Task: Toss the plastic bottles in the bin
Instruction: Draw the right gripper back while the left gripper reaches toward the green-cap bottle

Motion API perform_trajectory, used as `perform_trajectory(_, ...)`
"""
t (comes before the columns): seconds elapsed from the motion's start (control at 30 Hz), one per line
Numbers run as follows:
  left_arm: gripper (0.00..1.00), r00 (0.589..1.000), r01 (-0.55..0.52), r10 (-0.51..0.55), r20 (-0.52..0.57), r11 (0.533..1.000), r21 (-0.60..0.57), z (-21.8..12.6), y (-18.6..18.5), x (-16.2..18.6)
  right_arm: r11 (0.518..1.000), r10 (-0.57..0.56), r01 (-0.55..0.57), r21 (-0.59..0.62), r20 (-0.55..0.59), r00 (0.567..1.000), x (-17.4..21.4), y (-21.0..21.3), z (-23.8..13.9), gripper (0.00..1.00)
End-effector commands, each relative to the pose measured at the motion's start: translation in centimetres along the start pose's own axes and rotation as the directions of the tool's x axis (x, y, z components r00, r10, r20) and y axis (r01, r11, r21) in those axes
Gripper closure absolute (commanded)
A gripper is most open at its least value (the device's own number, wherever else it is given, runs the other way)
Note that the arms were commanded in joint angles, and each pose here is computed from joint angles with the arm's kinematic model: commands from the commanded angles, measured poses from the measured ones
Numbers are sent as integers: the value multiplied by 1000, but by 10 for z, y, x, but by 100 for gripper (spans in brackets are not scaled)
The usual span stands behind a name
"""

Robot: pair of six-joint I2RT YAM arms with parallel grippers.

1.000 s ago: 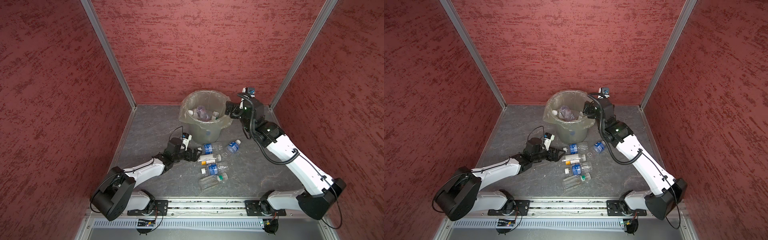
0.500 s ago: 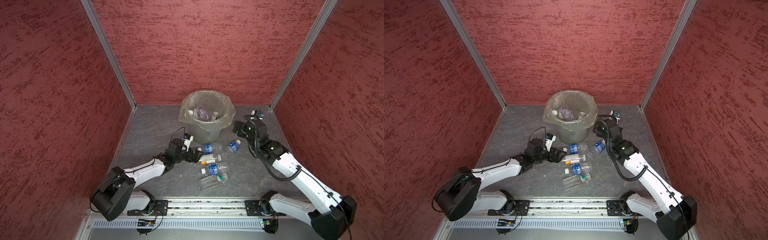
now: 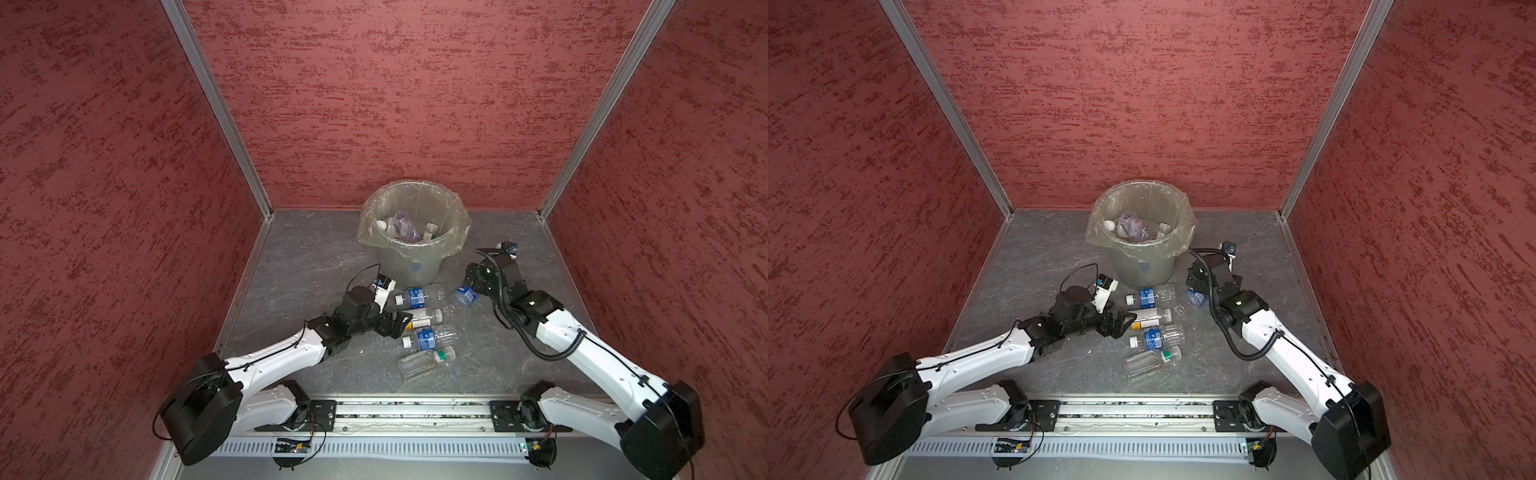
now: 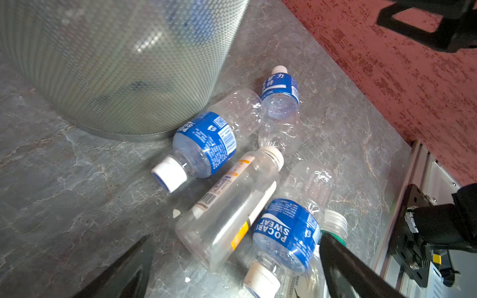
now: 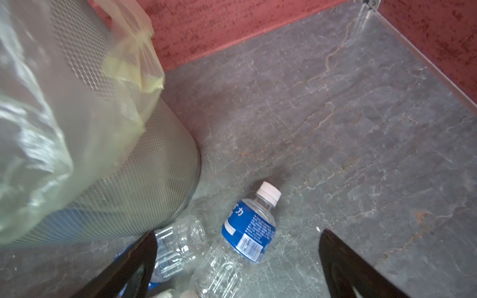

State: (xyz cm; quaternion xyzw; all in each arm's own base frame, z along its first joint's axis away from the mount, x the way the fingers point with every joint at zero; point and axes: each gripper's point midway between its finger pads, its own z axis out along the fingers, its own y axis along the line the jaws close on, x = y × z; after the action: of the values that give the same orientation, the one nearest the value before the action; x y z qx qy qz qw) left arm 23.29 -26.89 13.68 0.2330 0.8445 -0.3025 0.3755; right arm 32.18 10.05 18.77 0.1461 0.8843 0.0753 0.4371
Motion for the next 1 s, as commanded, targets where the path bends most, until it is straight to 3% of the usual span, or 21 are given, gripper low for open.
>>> perform_trajectory(0.0,0,996,-90,89,-24,995,-35,-7,-11,-3,1000,-7,7,-13,-34,999,12,-4,0,2)
perform_trajectory(0.4,3,935,-298,286,-209,954,-27,2,-59,31,998,-37,38,51,-26,999,29,-41,-9,2)
perform_trajectory(0.7,4,900,-325,306,-309,946,-11,1,-73,49,999,-18,20,49,-30,999,37,-57,-3,2)
perform_trajectory(0.97,12,836,-392,382,-394,918,59,5,-100,68,999,1,0,33,-42,999,41,-59,2,4)
